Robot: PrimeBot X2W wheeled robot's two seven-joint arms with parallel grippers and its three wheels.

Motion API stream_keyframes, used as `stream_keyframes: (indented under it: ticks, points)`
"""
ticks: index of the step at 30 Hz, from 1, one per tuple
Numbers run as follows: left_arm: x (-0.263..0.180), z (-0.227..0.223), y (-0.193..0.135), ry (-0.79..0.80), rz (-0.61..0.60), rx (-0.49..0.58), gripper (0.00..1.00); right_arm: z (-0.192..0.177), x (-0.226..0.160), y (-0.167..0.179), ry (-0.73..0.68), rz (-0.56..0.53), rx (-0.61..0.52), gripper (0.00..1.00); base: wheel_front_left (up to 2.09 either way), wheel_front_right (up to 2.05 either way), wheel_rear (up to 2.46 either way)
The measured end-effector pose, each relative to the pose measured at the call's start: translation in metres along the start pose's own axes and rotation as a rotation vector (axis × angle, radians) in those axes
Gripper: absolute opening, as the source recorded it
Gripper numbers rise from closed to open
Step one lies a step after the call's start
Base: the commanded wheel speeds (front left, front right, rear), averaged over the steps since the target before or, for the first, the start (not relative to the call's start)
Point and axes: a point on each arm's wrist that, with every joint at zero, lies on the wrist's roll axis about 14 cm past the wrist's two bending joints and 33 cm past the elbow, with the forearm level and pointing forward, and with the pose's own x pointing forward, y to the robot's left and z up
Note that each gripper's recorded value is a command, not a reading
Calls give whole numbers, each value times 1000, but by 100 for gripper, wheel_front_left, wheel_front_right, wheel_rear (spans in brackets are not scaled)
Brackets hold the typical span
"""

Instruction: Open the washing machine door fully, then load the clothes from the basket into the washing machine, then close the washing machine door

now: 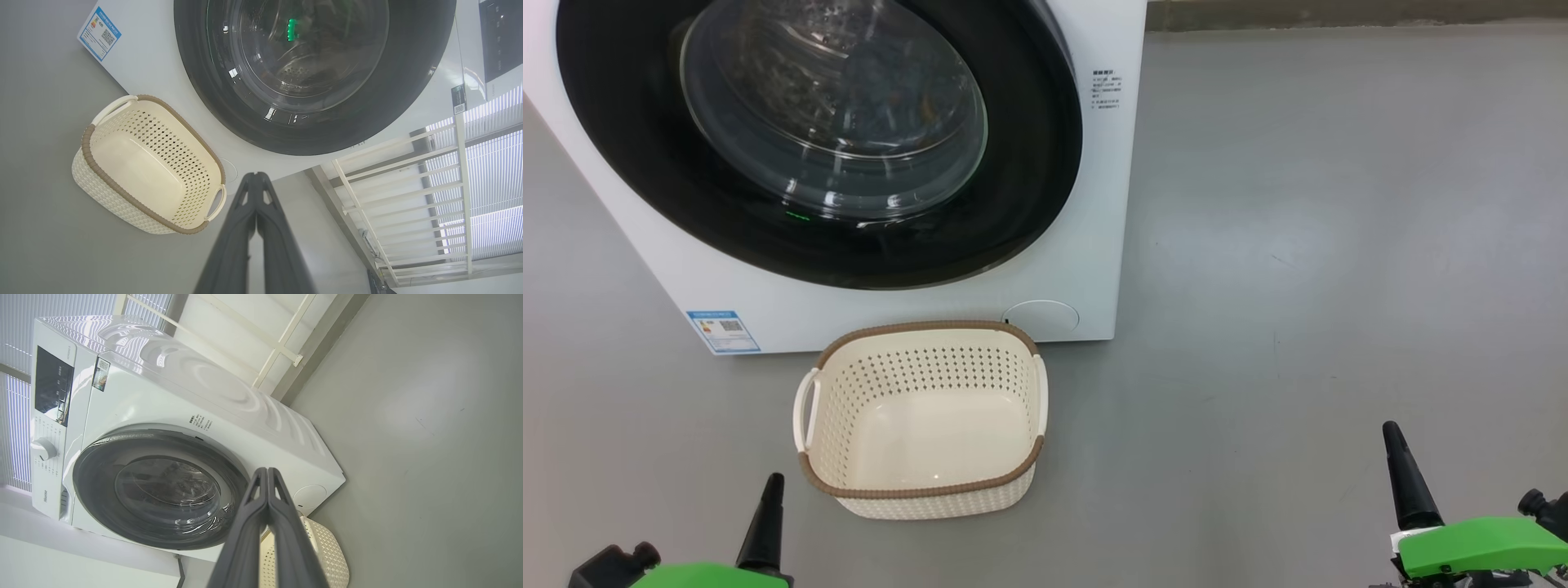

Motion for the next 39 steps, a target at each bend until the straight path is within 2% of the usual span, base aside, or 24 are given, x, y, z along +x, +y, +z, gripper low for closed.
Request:
stream_keyframes:
  ticks: [39]
  points:
    - [10,5,-6,16,-17,-393,0,3,-4,-1,26,2,440,0,0,0,0]
